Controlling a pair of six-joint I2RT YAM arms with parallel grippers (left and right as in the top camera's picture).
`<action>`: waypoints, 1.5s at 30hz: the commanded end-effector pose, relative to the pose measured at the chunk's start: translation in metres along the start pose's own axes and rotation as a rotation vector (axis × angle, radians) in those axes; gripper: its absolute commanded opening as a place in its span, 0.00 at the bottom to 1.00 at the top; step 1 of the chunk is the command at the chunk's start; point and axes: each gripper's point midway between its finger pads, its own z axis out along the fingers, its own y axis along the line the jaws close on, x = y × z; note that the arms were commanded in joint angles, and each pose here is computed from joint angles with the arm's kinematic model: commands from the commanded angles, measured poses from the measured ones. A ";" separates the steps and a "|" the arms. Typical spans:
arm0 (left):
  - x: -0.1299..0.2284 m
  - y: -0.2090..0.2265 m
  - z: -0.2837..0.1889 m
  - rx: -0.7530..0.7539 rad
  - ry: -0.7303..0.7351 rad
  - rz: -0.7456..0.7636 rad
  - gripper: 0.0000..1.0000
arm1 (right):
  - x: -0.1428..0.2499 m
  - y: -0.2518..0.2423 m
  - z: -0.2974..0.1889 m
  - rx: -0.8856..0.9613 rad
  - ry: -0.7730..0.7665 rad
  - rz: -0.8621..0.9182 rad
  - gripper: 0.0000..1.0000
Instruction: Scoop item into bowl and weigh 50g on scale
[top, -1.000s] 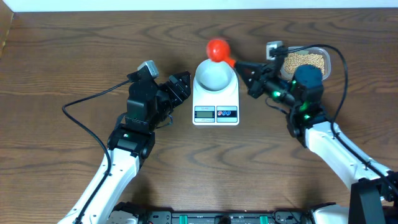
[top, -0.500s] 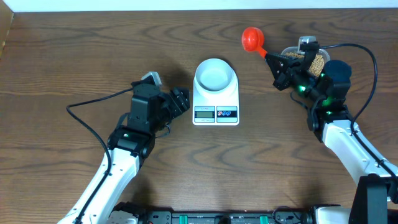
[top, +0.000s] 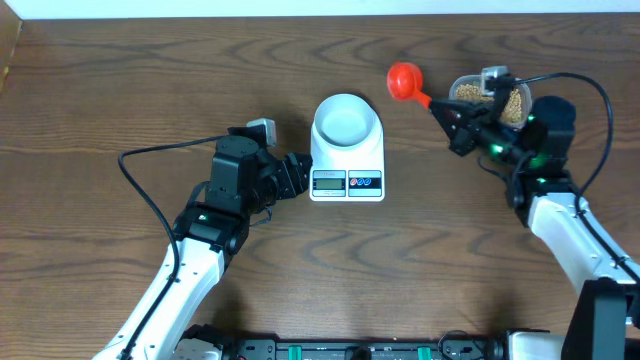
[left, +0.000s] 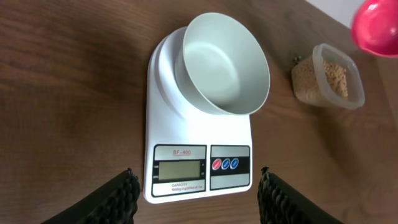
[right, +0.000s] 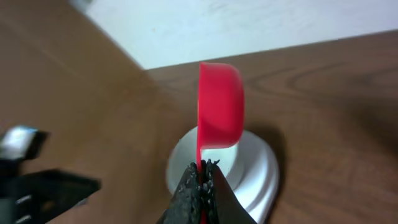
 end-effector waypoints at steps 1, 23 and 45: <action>-0.003 -0.006 -0.002 0.020 -0.002 0.061 0.64 | -0.007 0.037 -0.032 -0.234 0.068 0.110 0.01; 0.018 -0.051 0.001 0.041 0.027 0.315 0.11 | -0.062 -0.027 -0.075 0.035 -0.179 -0.012 0.01; 0.067 -0.050 0.068 -0.105 0.327 0.554 0.07 | -0.072 -0.045 -0.079 0.149 -0.237 -0.054 0.01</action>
